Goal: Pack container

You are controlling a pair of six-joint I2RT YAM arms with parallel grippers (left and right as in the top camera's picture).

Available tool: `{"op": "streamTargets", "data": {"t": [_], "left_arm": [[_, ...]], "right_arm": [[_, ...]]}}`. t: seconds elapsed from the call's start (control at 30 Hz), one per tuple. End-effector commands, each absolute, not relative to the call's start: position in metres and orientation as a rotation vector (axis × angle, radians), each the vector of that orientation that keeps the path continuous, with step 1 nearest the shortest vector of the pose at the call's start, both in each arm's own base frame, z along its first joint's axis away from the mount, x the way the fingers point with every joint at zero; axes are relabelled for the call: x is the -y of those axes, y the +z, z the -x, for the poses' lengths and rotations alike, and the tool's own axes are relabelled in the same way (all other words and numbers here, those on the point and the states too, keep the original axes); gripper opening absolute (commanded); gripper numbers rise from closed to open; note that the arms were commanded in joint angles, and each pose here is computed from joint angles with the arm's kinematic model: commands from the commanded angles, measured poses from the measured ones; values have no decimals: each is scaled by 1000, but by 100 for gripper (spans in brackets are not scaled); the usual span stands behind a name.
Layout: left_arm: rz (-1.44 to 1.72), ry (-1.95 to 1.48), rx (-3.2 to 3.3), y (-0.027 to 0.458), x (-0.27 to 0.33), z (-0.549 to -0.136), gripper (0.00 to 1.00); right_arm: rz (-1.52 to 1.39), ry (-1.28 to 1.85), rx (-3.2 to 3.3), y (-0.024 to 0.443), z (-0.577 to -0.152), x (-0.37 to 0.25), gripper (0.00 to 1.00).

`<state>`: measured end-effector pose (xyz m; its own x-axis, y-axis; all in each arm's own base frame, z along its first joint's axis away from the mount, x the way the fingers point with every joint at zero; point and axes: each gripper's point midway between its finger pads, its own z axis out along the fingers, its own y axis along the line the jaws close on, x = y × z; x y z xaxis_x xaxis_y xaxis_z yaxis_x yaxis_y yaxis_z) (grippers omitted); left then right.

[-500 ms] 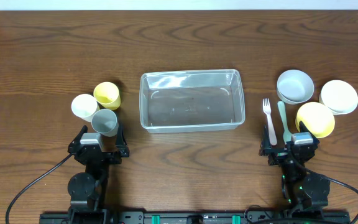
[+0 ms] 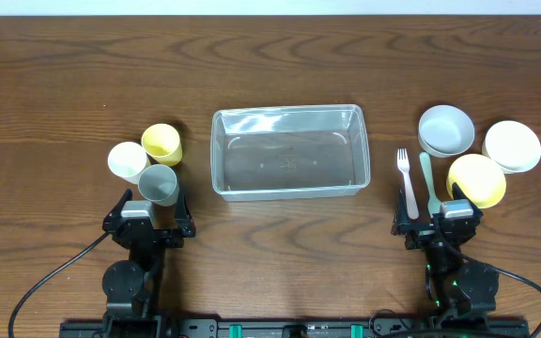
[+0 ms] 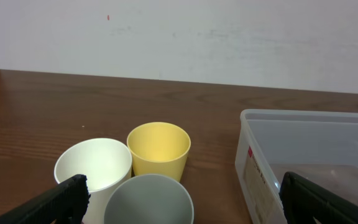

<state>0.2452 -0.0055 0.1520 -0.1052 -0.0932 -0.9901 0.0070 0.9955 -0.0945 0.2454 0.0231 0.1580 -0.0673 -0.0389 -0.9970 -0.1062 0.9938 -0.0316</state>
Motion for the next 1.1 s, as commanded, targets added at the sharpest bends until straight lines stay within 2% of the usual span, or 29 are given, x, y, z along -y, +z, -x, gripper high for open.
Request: {"op": "streamTargets", "data": {"t": [0.0, 1.07], "left_arm": [[99, -68, -1724, 136, 0, -244, 98], [99, -68, -1724, 136, 0, -244, 98]], "right_arm": [[133, 65, -1636, 158, -245, -27, 99], [132, 65, -1626, 160, -245, -27, 99]]}}
